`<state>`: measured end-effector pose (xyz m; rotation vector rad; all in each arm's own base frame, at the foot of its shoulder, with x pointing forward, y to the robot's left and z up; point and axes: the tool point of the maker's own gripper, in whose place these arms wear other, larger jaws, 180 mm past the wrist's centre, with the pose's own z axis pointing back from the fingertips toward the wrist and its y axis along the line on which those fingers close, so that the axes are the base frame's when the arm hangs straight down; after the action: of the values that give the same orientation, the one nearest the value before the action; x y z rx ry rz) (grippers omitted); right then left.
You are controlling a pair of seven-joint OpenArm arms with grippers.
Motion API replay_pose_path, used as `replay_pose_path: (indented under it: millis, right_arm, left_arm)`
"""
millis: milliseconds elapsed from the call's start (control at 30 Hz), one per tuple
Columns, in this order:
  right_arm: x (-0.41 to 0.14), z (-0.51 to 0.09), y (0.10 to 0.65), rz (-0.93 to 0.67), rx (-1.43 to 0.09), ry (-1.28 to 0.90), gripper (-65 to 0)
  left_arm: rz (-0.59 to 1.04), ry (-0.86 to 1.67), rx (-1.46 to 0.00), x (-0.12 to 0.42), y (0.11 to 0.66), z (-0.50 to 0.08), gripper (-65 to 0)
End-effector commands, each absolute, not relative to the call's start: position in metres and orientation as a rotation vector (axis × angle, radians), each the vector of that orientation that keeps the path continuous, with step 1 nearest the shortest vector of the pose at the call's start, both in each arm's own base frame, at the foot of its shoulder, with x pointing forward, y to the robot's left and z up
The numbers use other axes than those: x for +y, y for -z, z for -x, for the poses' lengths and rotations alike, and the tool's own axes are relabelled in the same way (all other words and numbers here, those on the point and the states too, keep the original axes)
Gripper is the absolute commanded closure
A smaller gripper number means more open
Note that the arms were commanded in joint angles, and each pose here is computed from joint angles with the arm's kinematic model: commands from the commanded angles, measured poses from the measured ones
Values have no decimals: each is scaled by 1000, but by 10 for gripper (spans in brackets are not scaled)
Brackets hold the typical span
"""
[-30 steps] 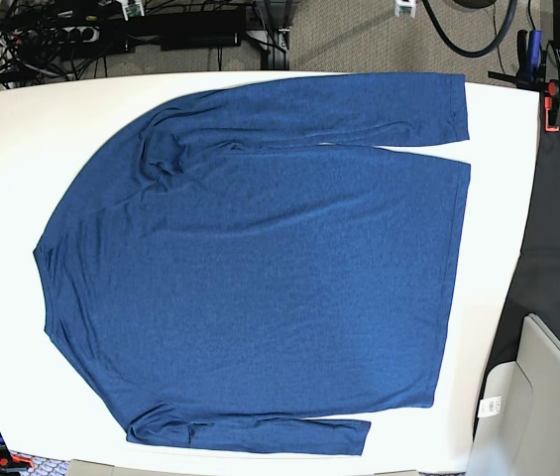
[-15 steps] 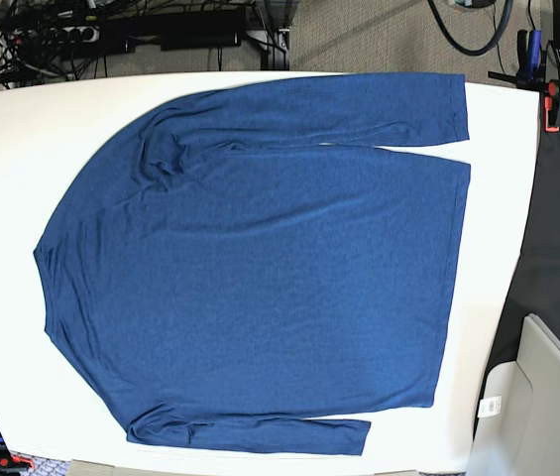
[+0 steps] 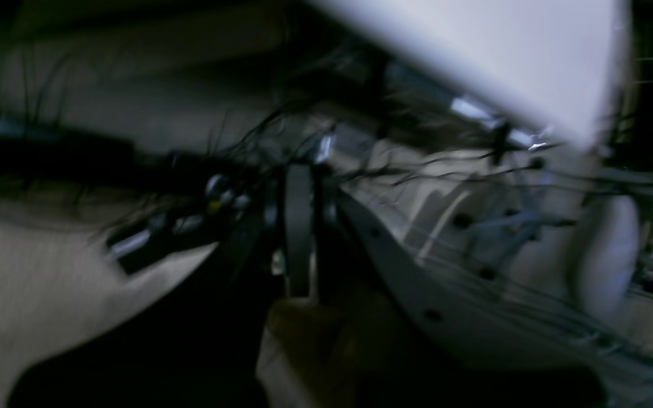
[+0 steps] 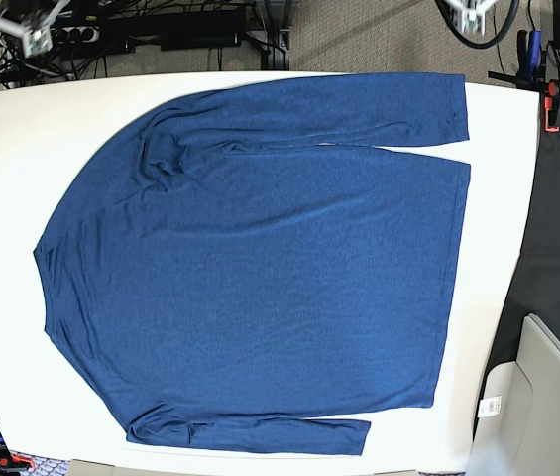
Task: Fold the T-shirt properly
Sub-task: 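Lower both grippers to the shoulder corners of the blue shirt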
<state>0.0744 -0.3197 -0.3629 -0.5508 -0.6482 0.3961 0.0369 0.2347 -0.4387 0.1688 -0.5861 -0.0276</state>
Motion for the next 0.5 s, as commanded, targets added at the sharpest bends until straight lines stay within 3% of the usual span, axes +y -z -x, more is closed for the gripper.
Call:
replay_pose_path:
  millis: [0, 467]
  right_arm:
    - [-321, -78, 349, 572, -676, -412, -2]
    - [-309, -125, 317, 580, -848, -384, -4]
  left_arm:
    - [-181, 42, -623, 236, 422, -48, 0]
    - [-171, 47, -838, 221, 369, -138, -16]
